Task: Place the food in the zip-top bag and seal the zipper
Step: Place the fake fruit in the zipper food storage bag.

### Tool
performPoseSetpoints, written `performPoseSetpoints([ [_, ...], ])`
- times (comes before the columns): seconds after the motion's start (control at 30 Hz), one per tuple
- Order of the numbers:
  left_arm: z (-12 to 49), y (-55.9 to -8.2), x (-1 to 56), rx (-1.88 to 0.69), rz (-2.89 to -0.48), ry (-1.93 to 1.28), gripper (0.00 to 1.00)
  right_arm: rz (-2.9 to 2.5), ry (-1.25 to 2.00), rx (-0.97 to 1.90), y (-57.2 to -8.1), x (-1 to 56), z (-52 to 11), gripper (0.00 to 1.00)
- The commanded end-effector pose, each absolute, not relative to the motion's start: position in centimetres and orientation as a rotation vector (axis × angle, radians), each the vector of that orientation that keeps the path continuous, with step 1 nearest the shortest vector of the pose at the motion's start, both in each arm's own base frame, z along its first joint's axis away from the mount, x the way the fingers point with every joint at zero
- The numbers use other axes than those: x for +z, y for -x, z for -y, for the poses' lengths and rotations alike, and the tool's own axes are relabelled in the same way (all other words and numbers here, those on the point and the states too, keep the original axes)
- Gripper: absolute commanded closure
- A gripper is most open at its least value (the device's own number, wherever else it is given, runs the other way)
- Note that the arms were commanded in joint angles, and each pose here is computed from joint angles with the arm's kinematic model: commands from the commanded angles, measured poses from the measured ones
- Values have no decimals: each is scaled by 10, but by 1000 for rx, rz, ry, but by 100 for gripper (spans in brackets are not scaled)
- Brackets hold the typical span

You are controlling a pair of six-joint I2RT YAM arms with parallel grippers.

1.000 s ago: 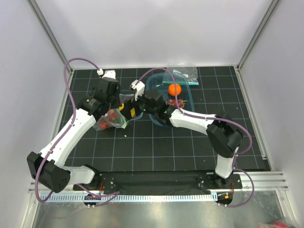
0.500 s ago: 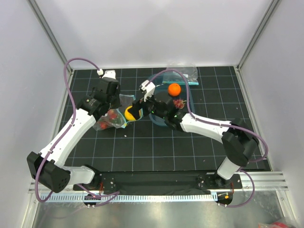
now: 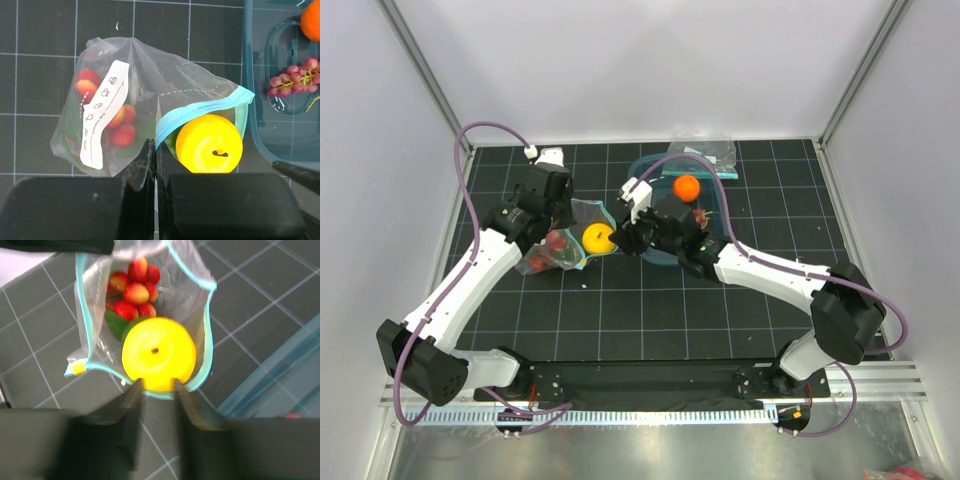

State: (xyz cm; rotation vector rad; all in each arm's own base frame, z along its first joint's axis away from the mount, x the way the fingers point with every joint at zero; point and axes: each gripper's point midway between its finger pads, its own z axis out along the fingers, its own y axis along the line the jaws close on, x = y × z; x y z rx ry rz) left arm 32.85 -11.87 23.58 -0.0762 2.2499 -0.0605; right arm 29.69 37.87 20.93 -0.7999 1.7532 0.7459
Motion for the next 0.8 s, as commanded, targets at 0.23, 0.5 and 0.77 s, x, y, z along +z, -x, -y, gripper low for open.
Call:
performPoseSetpoints([
  [0.23, 117, -331, 249, -65, -2203, 78, 100, -1845, 920, 657, -294, 180, -370, 92],
  [0.5, 117, -331, 249, -66, -2205, 77, 100, -1897, 877, 596, -313, 167, -377, 99],
  [0.77, 118, -331, 248, -69, -2209, 77, 100, -1906, 818, 629, -324, 164, -392, 99],
])
